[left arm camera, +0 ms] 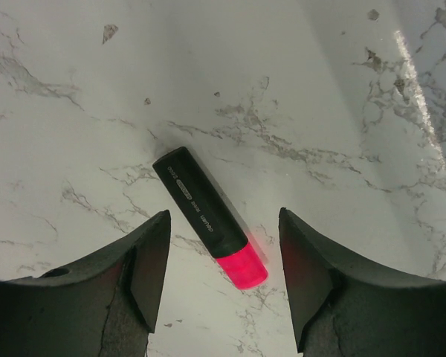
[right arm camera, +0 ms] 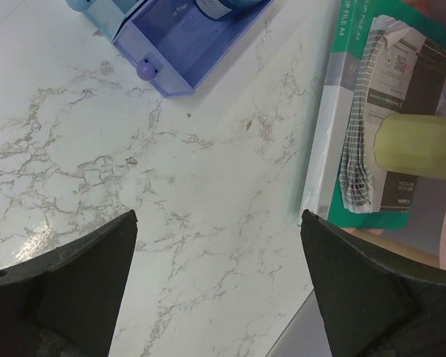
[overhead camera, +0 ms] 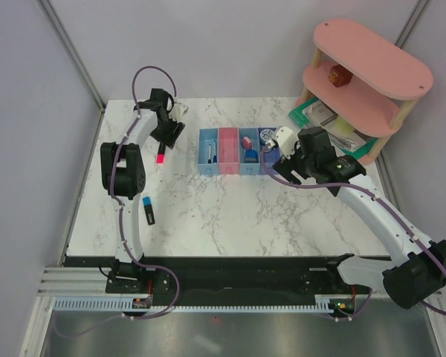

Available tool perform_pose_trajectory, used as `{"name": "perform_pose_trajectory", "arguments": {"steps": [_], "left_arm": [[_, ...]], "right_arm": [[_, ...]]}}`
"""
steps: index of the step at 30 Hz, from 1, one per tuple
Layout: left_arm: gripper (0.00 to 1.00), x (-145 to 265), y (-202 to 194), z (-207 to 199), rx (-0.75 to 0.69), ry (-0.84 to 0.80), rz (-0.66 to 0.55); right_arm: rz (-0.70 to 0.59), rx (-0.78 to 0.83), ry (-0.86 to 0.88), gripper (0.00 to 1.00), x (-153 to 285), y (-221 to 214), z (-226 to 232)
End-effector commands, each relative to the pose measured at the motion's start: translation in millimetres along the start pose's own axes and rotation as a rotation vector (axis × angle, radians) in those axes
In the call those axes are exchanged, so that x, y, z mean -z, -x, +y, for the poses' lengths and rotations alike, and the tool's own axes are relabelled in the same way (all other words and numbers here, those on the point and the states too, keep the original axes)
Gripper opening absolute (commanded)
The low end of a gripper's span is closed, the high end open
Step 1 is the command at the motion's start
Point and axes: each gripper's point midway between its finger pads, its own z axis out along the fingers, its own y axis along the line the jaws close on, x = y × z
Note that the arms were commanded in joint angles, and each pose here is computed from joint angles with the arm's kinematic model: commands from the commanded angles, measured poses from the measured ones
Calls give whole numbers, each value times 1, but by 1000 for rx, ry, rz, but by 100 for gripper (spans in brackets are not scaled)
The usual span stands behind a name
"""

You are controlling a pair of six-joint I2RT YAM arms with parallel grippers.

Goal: Sort the stationery into containers
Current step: Pick up the pen from the center of the board.

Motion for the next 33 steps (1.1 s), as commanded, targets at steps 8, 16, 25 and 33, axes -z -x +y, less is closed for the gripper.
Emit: {"name": "perform_pose_trajectory", "arguments": {"steps": [8, 16, 25, 33], "left_arm": [[65, -4, -39, -3, 92, -2, 88], [22, -19, -61, 0, 96, 6, 143], [2, 5, -55, 7, 143, -17, 77], [2, 134, -28, 22, 203, -14, -224]], "right_arm": [[-80, -28, -22, 98, 9, 31, -15], [-97, -31, -18, 98, 15, 35, -16], [-89, -34, 204, 98, 4, 43, 23], [-106, -2, 405, 98, -26, 89, 89]]}}
